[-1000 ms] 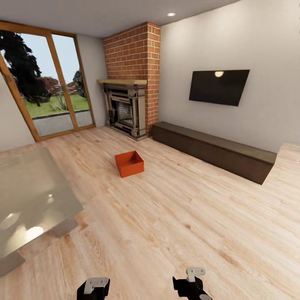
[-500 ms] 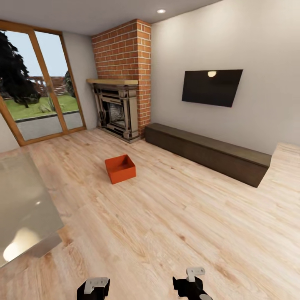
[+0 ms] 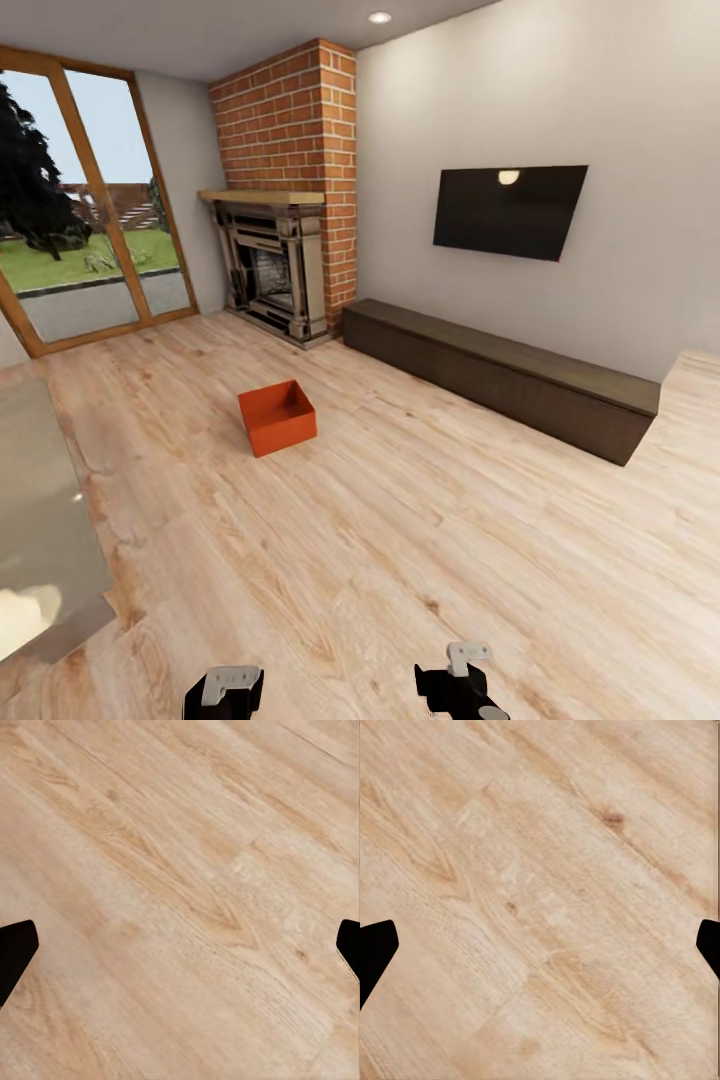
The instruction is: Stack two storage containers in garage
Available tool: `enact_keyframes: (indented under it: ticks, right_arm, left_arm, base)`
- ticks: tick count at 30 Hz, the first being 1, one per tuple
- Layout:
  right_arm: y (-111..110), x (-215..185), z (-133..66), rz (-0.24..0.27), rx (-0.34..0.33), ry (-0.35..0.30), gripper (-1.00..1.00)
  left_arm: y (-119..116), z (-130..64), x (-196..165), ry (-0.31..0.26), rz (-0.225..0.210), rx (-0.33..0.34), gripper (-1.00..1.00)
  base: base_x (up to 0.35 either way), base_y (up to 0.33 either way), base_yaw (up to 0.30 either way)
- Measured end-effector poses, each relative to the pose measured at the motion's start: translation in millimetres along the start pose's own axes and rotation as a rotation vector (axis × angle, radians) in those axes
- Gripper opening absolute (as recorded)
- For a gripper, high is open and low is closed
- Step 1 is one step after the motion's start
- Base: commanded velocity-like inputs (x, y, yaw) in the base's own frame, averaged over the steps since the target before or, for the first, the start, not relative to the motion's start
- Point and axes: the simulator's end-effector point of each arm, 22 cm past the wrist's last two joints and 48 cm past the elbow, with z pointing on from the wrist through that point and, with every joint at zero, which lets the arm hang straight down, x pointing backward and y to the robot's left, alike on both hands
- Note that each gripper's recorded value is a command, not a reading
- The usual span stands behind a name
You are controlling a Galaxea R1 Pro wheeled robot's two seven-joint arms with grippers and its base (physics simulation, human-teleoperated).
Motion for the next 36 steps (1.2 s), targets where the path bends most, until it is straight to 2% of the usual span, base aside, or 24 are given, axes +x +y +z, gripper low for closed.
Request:
enact_keyframes:
  ticks: [7,21,29,36]
  right_arm:
    - [0.0,0.6,0.1,0.0,0.0,0.001,1.0]
    - [-0.1,3.9,1.1,0.001,0.0,0.008,1.0]
    - [-0.1,4.5,1.2,0.001,0.0,0.009,1.0]
    - [-0.1,4.9,1.4,0.001,0.0,0.01,1.0]
  left_arm:
    - [0.1,-0.1,0.8,0.002,0.0,0.0,1.0]
    - [0.3,0.2,4.0,0.008,0.0,-0.001,1.0]
    - [0.3,0.3,4.7,0.01,-0.001,-0.001,1.0]
    - [0.4,0.3,5.0,0.01,0.0,-0.001,1.0]
  base:
    - [0.346,-0.13,0.059]
    - [0.346,-0.13,0.245]
    - [0.346,-0.13,0.091]
    - [0.346,-0.13,0.241]
